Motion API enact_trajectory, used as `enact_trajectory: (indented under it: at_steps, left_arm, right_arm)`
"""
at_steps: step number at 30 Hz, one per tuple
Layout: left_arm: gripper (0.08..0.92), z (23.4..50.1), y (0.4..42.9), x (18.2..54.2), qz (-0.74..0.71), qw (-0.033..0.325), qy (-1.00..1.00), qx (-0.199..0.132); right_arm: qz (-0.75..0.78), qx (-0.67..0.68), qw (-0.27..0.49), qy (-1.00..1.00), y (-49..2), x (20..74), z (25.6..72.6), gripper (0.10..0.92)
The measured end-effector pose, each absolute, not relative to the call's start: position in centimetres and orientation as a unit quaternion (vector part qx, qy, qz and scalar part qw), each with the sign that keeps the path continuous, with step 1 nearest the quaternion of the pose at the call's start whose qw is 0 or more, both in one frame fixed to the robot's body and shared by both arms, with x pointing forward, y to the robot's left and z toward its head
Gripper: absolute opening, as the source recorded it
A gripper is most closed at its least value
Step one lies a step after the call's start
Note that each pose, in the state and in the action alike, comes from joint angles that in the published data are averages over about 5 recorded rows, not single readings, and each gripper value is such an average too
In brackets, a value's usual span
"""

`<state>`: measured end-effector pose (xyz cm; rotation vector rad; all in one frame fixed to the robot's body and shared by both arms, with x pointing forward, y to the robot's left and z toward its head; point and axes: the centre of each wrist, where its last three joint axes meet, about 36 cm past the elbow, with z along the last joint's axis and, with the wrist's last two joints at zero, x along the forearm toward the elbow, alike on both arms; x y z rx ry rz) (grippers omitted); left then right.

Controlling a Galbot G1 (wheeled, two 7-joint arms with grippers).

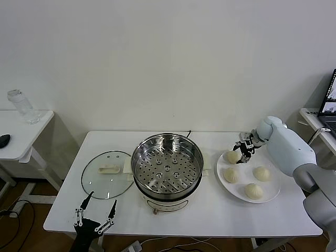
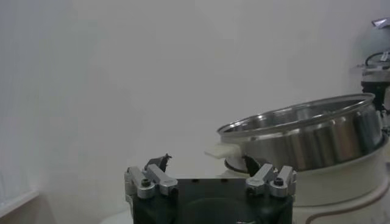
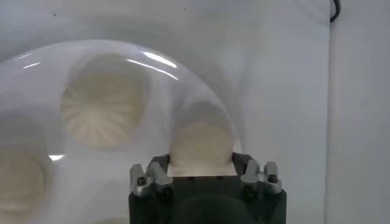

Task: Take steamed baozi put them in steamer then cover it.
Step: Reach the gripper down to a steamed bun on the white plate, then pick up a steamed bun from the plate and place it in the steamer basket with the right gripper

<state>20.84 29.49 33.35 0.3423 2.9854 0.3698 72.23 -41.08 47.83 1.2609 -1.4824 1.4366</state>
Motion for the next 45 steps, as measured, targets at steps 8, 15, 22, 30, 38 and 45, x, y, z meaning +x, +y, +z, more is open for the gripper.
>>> enact_trajectory:
  at_steps: [8, 15, 22, 30, 38, 45]
  left_arm:
    - [0.823, 33.8, 29.5, 21.1, 0.124, 0.061, 0.984, 0.114]
    - [0.823, 33.7, 29.2, 21.2, 0.121, 0.062, 0.984, 0.116]
    - [0.823, 33.7, 28.8, 21.4, 0.118, 0.065, 0.984, 0.116]
    - [0.823, 33.9, 29.0, 21.3, 0.121, 0.067, 0.984, 0.115]
    - [0.823, 34.0, 28.9, 21.3, 0.12, 0.07, 0.984, 0.114]
    - [0.823, 34.0, 29.1, 21.3, 0.121, 0.072, 0.984, 0.108]
  right_arm:
    - [0.606, 0.515, 0.276, -0.54, -39.2, 72.8, 54.4, 0.696]
    - [0.682, 0.554, 0.15, -0.452, -32.7, 72.8, 62.9, 0.704]
    - [0.736, 0.588, 0.033, -0.333, -24.0, 71.1, 69.4, 0.715]
    - [0.75, 0.625, -0.03, -0.215, -15.8, 68.5, 70.4, 0.73]
    - [0.744, 0.65, -0.04, -0.15, -10.9, 66.9, 68.6, 0.729]
    - [0.74, 0.661, -0.018, -0.123, -8.1, 66.5, 66.1, 0.729]
